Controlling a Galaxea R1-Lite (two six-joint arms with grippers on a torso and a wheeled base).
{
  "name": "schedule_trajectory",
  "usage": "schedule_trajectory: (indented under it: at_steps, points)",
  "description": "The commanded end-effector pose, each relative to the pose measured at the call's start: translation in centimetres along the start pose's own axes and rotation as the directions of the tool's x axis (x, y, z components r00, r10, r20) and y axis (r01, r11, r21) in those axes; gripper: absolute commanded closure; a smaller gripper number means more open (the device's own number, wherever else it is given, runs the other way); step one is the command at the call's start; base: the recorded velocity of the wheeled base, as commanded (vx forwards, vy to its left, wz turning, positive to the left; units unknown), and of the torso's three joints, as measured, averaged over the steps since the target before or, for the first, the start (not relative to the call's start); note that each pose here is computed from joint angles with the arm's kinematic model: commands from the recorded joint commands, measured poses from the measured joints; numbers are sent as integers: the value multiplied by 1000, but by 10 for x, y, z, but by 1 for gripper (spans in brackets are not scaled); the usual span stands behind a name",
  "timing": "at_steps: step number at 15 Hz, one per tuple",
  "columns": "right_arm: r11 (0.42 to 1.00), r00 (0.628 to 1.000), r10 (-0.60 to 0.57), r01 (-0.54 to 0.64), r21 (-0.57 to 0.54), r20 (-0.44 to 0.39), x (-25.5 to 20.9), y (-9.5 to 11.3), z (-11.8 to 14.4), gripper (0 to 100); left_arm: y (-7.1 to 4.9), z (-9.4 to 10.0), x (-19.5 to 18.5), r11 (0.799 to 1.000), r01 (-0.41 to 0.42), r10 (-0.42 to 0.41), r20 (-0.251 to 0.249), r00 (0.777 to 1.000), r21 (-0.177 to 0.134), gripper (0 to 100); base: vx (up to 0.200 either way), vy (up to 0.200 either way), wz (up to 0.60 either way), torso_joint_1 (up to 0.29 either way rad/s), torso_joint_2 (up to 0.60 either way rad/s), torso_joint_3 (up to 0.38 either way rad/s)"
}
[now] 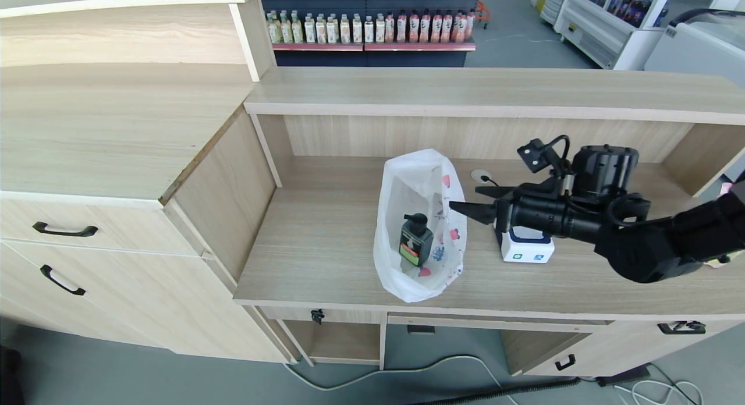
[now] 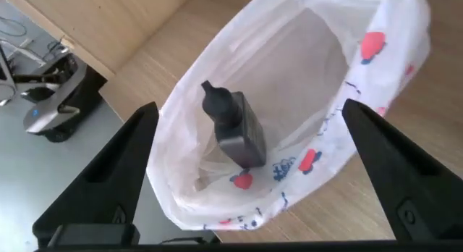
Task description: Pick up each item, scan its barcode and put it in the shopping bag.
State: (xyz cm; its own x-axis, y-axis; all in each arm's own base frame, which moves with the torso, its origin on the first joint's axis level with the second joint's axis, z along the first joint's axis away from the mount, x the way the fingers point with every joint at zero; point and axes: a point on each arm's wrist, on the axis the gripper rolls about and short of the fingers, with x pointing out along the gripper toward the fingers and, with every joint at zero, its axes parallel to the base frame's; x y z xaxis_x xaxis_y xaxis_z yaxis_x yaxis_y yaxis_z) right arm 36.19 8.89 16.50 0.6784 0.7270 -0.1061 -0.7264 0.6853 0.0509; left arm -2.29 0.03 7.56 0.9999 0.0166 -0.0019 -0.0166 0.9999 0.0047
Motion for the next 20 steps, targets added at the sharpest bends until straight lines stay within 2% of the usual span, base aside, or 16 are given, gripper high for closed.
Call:
schedule_trajectory:
  at_steps: [1,2,4,5,6,7,9,15,20]
  points:
    - [986,985,-169,169,-7,20,-70,-15,14,0,0,0,0,1000,0,0,0,1000,0,0,0,0,0,0,0,0]
    - [965,965,-263,263,-21,-6,-89,-26,6,0,0,0,0,1000,0,0,0,1000,0,0,0,0,0,0,0,0]
    - [897,895,-443,443,-9,-56,-123,-40,-10,0,0,0,0,1000,0,0,0,1000,0,0,0,0,0,0,0,0]
    - [869,867,-492,494,8,-79,-137,-42,-16,0,0,0,0,1000,-2,2,0,1000,0,0,0,0,0,0,0,0]
    - [869,867,-492,494,8,-79,-137,-42,-16,0,0,0,0,1000,-2,2,0,1000,0,0,0,0,0,0,0,0]
    - [802,804,-577,591,84,-141,-179,-37,-36,0,0,0,0,1000,-2,2,0,1000,0,0,0,0,0,0,0,0]
    - [790,797,-586,602,117,-147,-192,-31,-39,0,0,0,0,1000,0,0,0,1000,0,0,0,0,0,0,0,0]
    - [791,798,-588,601,110,-131,-195,-26,-34,0,0,0,0,1000,-2,2,0,1000,0,0,0,0,0,0,0,0]
    - [791,797,-592,603,103,-118,-195,-26,-31,0,0,0,0,1000,-2,2,0,1000,1,0,0,-200,0,1,4,1]
